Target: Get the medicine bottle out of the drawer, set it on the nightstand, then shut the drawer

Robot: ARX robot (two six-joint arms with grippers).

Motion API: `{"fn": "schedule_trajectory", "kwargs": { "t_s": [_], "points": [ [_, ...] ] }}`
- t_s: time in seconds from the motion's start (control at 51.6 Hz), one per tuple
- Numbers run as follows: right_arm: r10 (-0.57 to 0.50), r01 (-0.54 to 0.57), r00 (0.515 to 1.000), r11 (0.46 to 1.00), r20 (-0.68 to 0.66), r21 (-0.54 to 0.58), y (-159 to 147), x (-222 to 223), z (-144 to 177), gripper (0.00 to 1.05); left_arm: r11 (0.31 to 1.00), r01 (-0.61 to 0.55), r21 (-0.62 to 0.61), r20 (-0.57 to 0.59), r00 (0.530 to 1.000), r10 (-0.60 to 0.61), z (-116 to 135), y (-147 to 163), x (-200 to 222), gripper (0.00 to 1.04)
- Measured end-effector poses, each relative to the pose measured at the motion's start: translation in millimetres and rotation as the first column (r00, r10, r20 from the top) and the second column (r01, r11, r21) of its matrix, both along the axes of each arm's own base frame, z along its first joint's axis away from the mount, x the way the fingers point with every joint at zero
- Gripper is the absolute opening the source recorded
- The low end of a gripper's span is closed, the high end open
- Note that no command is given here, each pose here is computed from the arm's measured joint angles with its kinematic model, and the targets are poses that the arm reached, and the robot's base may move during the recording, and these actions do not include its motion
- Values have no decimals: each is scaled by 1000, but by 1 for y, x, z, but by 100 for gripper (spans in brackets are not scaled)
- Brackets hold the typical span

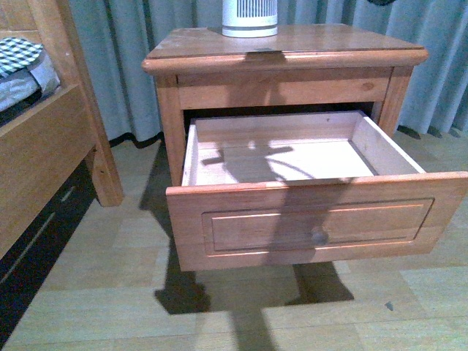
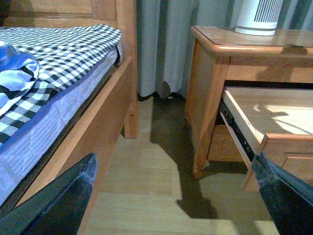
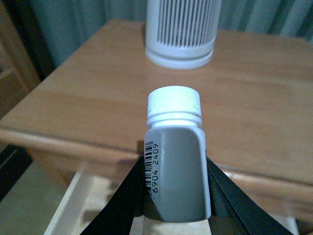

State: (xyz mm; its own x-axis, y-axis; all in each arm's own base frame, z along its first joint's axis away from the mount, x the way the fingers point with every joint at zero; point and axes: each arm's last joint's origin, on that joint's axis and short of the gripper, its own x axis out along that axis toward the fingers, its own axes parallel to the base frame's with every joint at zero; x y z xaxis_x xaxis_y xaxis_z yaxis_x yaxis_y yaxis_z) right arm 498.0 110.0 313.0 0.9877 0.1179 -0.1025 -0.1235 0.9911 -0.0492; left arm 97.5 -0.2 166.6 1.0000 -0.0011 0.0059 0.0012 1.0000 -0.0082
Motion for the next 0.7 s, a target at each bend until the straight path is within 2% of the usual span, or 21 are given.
{"fn": "schedule_trajectory", "kwargs": {
  "t_s": [0.116,0.194,0.368,0.543,0.698],
  "points": [
    [-66,69,994,997,90,-36,-8,21,5,29,1000,0,0,0,1000,0,0,0,0,98],
    [-98,106,989,992,112,-70,-12,36,-5,29,1000,0,0,0,1000,0,0,0,0,98],
    [-104,110,994,980,44,-164,-7,61,-49,29,1000,0,0,0,1000,0,0,0,0,98],
    [-104,101,995,976,-6,-193,2,68,-73,29,1000,0,0,0,1000,0,0,0,0,98],
    [-126,122,992,973,-9,-195,7,70,-79,54,1000,0,0,0,1000,0,0,0,0,98]
  ]
}}
